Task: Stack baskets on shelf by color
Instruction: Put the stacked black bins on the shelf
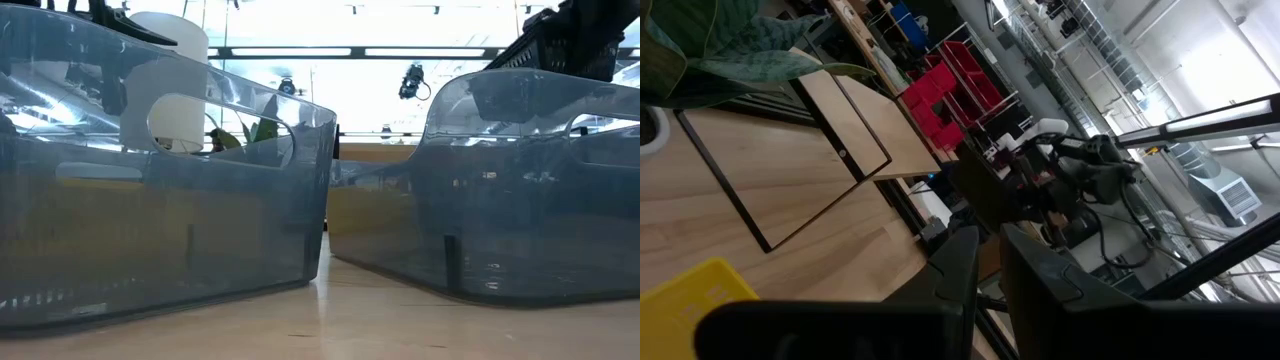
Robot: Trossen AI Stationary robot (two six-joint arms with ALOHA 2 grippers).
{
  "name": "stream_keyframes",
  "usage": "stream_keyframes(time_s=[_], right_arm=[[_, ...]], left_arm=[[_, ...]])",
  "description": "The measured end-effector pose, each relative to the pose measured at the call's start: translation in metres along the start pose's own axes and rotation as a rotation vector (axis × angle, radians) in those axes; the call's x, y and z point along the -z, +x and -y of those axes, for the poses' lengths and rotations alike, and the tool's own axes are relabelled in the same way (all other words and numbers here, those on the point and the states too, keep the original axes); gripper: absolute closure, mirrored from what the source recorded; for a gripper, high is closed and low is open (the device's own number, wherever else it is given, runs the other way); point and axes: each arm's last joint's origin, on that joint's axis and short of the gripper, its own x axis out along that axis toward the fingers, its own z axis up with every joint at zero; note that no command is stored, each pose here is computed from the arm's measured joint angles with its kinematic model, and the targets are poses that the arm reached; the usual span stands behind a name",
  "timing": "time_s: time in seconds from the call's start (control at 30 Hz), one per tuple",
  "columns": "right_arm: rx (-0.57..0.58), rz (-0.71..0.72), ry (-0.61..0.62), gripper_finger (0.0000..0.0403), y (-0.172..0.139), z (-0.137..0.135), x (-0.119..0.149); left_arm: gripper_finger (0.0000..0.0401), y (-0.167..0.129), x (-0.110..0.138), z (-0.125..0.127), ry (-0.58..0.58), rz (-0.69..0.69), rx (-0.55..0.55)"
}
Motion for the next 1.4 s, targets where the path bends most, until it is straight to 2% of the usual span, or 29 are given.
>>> stream_keyframes(time_s=[0.13, 0.8, 1.4], right_arm=[[0.027, -0.042, 0.035, 0.0392, -0.001, 0.01, 0.007], [0.079, -0.096, 0.055, 0.0392, -0.001, 0.057, 0.021], [0.107, -0.032, 0.08, 0.0392, -0.003, 0.101, 0.038]], left_arm=[[0.0349, 0.0, 0.0, 0.0, 0.0, 0.0, 0.0], [0.0348, 0.0, 0.0, 0.0, 0.0, 0.0, 0.0], [0.0348, 0.0, 0.0, 0.0, 0.0, 0.0, 0.0]])
